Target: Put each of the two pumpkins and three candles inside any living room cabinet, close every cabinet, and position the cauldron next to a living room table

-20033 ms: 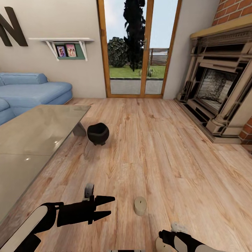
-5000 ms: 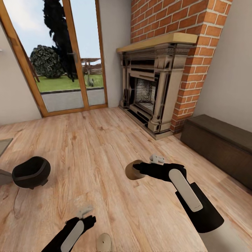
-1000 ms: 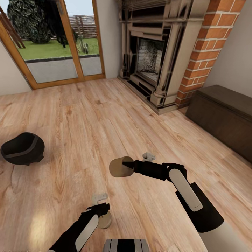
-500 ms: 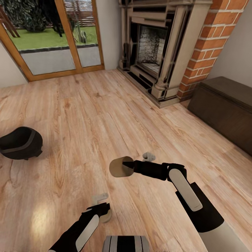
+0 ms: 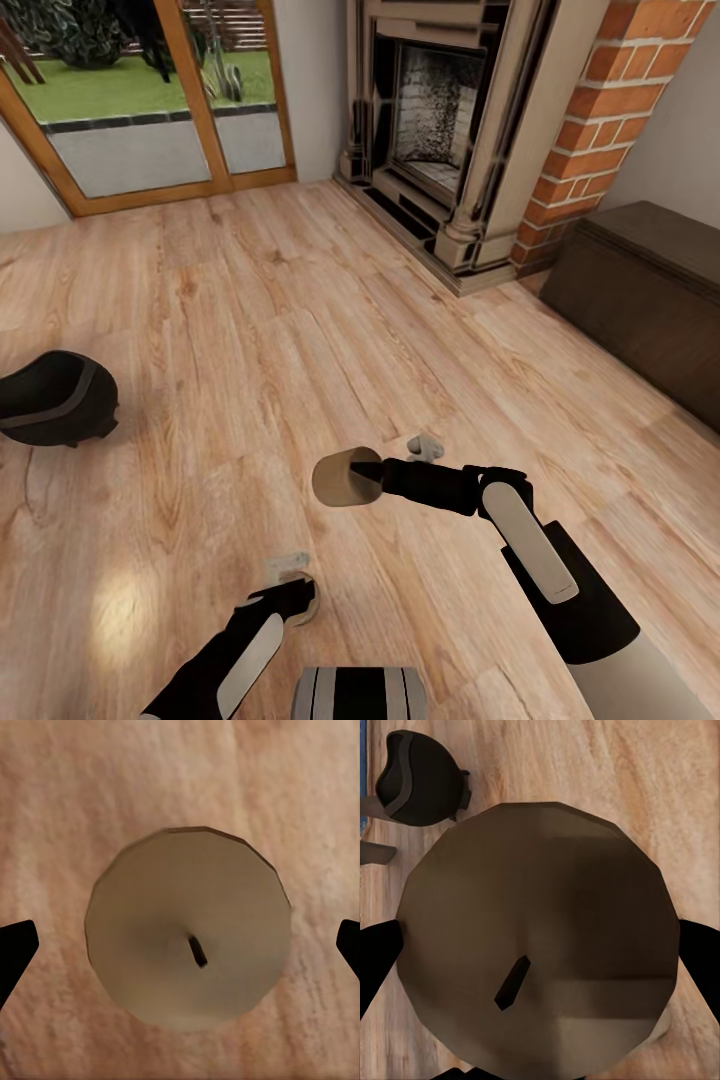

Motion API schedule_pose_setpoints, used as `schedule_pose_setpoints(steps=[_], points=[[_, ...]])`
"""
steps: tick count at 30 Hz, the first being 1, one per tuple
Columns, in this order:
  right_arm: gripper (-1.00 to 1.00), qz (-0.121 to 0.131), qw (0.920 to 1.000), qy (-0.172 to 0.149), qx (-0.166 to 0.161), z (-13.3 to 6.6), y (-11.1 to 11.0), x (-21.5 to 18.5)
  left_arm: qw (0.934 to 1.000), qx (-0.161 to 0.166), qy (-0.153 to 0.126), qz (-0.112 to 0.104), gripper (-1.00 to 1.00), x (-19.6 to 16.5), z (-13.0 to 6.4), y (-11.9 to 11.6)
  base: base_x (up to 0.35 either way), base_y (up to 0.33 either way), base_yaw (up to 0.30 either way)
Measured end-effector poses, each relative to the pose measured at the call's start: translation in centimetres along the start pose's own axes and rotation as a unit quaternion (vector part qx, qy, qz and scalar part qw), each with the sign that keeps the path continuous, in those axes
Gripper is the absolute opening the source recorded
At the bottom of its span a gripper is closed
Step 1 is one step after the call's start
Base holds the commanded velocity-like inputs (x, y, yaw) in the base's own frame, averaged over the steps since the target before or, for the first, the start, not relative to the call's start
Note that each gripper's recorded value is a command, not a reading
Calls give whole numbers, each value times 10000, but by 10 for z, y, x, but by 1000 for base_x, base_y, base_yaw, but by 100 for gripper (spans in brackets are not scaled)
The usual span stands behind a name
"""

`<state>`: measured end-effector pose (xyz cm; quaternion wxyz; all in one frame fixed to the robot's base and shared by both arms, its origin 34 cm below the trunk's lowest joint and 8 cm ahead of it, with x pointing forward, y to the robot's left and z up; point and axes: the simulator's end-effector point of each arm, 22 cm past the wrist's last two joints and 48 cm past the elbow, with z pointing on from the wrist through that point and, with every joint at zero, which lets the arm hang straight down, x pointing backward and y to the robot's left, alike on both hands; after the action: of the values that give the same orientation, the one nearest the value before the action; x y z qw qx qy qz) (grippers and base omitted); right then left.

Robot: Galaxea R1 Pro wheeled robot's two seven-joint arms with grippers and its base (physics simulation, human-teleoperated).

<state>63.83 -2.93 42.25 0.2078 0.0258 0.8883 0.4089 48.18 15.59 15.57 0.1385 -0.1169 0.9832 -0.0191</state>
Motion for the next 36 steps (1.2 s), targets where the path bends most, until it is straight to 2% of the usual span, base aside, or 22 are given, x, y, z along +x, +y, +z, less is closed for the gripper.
schedule_pose_setpoints(steps=[15,30,36], points=[[-100,131,9998,125,52,11,-16,11,9998,-42,188,-6,100,17,11,4,0,0,0],[-100,130,9998,123,42,11,-15,10,9998,-16,192,-18,100,17,11,2,0,0,0],[-100,125,9998,125,44,11,-15,10,9998,-17,189,-10,100,17,11,3,117,16,0]])
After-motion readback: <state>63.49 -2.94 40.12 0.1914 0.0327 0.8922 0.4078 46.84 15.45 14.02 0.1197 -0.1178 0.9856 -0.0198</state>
